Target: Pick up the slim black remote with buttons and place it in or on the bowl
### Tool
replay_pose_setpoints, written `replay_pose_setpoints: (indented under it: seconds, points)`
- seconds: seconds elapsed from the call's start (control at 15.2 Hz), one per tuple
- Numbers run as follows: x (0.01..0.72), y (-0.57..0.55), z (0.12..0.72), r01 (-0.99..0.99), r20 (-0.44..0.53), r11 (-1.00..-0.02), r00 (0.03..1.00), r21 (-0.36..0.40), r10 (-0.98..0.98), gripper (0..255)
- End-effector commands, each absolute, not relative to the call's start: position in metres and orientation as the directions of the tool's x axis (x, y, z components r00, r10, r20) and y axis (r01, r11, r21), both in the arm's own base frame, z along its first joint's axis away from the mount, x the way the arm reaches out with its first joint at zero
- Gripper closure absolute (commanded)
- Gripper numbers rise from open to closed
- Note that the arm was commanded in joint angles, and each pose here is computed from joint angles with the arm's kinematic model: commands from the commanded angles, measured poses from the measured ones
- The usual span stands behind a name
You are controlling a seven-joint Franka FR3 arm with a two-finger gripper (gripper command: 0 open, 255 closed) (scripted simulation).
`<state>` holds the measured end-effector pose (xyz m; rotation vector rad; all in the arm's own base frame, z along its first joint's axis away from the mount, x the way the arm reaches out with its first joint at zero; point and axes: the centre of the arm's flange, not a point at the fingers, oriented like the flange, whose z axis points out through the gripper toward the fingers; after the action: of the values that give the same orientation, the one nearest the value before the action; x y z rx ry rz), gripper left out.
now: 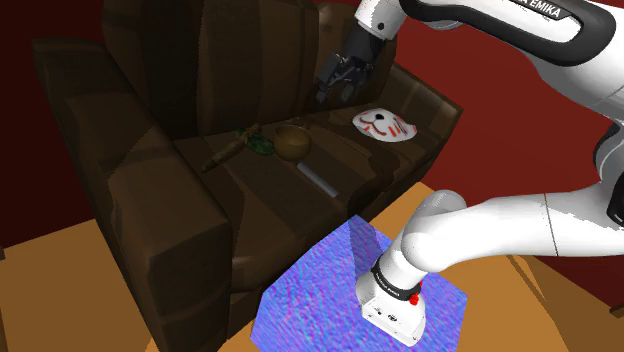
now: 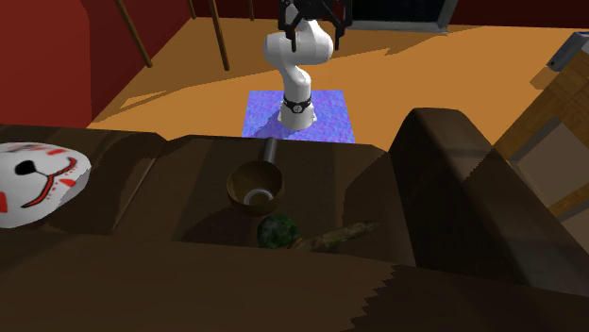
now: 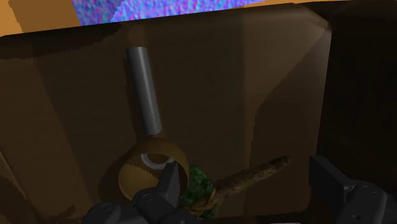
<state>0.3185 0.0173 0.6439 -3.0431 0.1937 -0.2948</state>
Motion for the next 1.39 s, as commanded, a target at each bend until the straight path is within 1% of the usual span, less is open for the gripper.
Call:
replay_pose_setpoints:
  seconds: [0.0, 1.32]
  points:
    - [0.318, 0.017, 0.644, -0.118, 0.186, -0.989, 0.974, -0.09, -0.133, 0]
    - [0.353, -0.099, 0.409, -0.159, 0.032, -0.983, 0.986, -0.089, -0.163, 0]
